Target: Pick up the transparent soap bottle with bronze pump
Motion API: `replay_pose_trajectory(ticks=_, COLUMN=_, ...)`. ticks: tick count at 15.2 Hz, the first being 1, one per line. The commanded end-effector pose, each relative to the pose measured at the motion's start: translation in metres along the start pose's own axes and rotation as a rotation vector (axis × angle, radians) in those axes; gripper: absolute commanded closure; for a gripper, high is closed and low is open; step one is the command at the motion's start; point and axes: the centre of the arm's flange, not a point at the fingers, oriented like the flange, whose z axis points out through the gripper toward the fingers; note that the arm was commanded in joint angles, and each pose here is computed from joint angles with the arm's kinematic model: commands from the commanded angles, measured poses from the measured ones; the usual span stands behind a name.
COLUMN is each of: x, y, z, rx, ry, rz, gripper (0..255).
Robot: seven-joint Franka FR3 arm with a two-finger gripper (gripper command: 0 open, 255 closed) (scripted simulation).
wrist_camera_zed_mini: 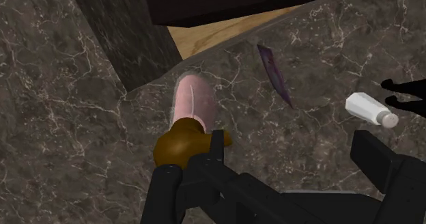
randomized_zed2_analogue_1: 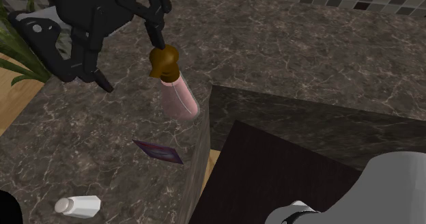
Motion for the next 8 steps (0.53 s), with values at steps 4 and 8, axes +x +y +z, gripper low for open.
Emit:
replay_pose_trajectory(ticks=4, x=0.045, y=0.061, z=0.022, rx=0.060, ry=-0.034, rz=0.052, gripper=0)
replay_pose_trajectory(ticks=8, x=0.078, y=0.108, z=0.044, rx=0.108, ry=-0.061, rz=0.093, gripper=0)
